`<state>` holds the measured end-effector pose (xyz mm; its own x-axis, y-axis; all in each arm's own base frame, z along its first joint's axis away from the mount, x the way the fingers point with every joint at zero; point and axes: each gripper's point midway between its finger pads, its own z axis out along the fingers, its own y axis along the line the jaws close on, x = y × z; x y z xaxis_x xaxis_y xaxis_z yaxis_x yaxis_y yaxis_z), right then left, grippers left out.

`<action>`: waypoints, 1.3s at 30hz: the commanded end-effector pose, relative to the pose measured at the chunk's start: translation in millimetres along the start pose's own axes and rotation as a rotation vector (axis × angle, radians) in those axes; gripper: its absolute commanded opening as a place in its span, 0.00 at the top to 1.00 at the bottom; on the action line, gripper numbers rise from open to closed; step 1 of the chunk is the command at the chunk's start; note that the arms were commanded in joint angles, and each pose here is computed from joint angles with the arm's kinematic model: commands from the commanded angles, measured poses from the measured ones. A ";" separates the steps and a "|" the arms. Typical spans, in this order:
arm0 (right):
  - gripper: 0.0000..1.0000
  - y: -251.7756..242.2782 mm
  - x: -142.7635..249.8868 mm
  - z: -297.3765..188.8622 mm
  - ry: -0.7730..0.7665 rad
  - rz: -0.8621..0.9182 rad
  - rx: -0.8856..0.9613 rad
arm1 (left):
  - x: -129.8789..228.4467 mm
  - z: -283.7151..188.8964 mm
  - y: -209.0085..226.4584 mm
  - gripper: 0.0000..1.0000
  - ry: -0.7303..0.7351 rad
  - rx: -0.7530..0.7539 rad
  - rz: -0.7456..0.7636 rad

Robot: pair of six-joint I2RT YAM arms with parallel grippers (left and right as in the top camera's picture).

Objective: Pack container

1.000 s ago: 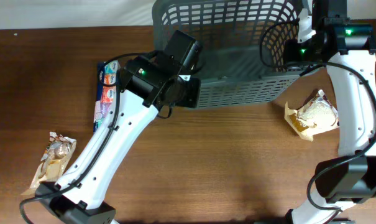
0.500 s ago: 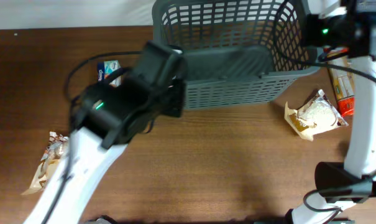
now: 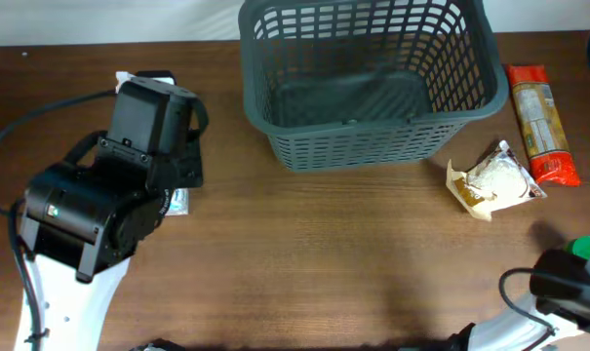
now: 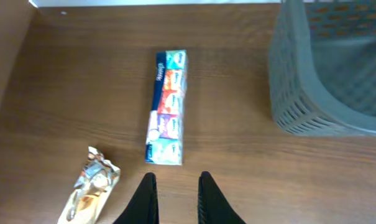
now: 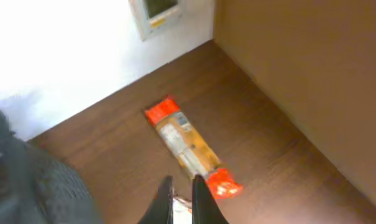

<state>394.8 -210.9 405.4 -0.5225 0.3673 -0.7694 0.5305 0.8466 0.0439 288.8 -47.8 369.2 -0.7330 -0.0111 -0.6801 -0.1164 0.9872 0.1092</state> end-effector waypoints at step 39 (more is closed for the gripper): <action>0.96 163.2 90.2 123.1 0.317 -0.270 -0.537 | 1.2 5.2 7.9 0.98 0.004 -0.051 -0.011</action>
<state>515.0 -92.3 269.6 -0.7952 0.1553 -0.5861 0.0128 0.9707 0.2399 289.6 -41.0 369.2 -0.7283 -0.0097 -0.6852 -0.1449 0.9795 0.1402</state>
